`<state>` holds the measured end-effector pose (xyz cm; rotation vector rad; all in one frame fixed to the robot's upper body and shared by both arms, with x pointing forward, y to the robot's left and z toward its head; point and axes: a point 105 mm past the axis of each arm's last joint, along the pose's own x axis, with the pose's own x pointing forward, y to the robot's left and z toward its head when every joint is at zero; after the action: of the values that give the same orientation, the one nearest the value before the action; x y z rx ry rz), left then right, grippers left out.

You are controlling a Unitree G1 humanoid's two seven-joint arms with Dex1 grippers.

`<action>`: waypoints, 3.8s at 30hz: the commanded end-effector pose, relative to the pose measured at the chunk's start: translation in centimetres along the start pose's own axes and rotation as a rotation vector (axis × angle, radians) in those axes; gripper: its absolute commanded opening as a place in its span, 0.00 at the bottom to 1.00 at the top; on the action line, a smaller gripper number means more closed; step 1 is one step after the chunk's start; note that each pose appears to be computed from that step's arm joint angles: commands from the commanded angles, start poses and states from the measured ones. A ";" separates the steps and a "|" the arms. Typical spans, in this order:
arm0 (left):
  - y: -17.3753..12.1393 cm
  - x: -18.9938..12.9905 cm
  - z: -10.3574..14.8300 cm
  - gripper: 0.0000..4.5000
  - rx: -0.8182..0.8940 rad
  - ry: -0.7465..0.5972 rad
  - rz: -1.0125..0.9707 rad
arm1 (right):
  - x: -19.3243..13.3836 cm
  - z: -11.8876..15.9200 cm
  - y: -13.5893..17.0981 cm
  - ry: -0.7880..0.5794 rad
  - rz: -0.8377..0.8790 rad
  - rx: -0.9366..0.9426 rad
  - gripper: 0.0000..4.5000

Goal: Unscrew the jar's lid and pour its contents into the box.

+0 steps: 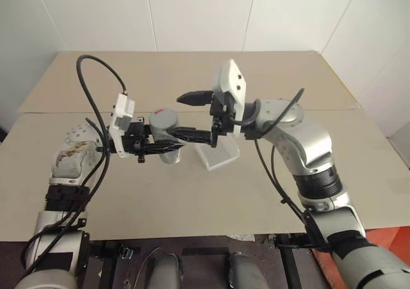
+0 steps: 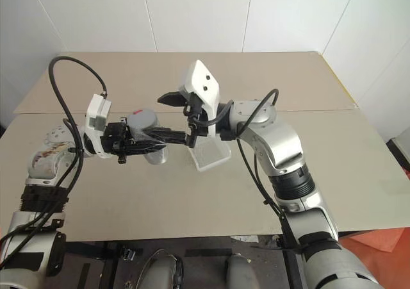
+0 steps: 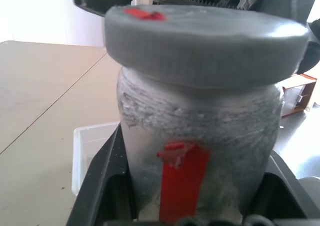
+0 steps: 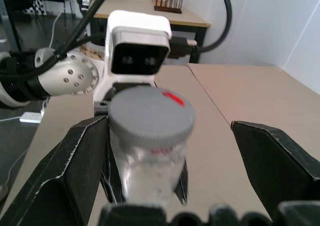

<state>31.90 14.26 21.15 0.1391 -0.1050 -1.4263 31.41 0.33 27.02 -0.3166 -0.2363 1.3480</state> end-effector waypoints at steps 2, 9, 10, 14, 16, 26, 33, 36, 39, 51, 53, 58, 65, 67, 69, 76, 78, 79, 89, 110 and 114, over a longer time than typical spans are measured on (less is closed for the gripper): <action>-0.7 0.3 1.6 0.43 0.076 -0.018 -0.061 | -1.6 0.6 -2.4 -0.009 -0.127 -0.037 0.99; -0.9 0.2 1.5 0.43 0.077 -0.016 -0.067 | -2.3 0.7 -2.9 -0.005 -0.147 -0.040 0.99; -0.9 0.3 1.5 0.43 0.076 -0.017 -0.067 | -2.4 0.7 -2.9 -0.004 -0.147 -0.041 0.99; -0.6 0.2 1.5 0.43 0.078 -0.018 -0.058 | -2.8 0.6 -2.7 0.006 -0.141 -0.047 0.99; -0.5 0.2 1.3 0.43 0.076 -0.017 -0.051 | -3.2 0.7 -2.2 0.010 -0.117 -0.052 0.99; 0.6 1.2 0.4 0.43 0.069 -0.021 -0.024 | -2.8 2.6 0.9 -0.037 0.006 -0.060 0.99; 0.8 1.7 0.5 0.43 0.076 -0.026 -0.037 | -0.8 2.5 1.5 -0.042 0.019 -0.034 0.99; 0.8 1.7 0.6 0.43 0.079 -0.026 -0.040 | 0.0 2.1 1.3 -0.029 0.007 -0.022 0.99; 0.8 1.7 0.6 0.43 0.081 -0.024 -0.043 | 0.4 1.9 1.1 -0.023 -0.006 -0.007 0.99; 0.5 1.6 0.7 0.43 0.095 -0.018 -0.047 | 1.6 1.7 0.6 -0.026 0.002 0.041 0.99; 0.5 1.6 0.7 0.43 0.097 -0.017 -0.046 | 1.7 1.6 0.6 -0.021 0.010 0.051 0.99; 0.5 1.6 0.7 0.43 0.102 -0.013 -0.046 | 1.8 1.5 0.9 -0.023 0.036 0.061 0.99; 0.5 1.6 0.7 0.43 0.106 -0.013 -0.047 | 1.8 1.3 1.0 -0.010 0.050 0.067 0.99; 0.5 1.6 0.7 0.43 0.107 -0.012 -0.048 | 1.8 1.4 1.0 -0.010 0.052 0.071 0.99; 0.5 1.7 0.7 0.43 0.108 -0.013 -0.047 | 1.9 1.4 1.0 -0.010 0.050 0.072 0.91; 0.5 1.6 0.6 0.43 0.110 -0.012 -0.040 | 1.8 1.7 0.7 -0.018 0.042 0.069 0.61; 0.5 1.5 0.5 0.43 0.108 -0.011 -0.036 | 1.7 2.0 0.6 -0.029 0.035 0.068 0.61; 0.5 1.6 0.5 0.43 0.108 -0.010 -0.036 | 1.7 2.0 0.5 -0.032 0.033 0.069 0.61; 0.4 1.0 -1.3 0.43 0.115 0.058 -0.025 | -1.8 5.1 -1.9 -0.121 -0.054 0.147 0.61; 3.4 1.3 0.0 0.43 0.189 -0.011 0.292 | -16.5 -14.7 -2.2 0.402 -0.850 0.350 0.61; 3.8 1.8 0.4 0.43 0.208 -0.024 0.321 | -16.6 -16.7 -2.1 0.468 -0.890 0.334 0.81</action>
<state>35.91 13.12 20.15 0.2234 -0.2005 -1.1126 35.45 -17.70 11.52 -0.1512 0.2834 0.4147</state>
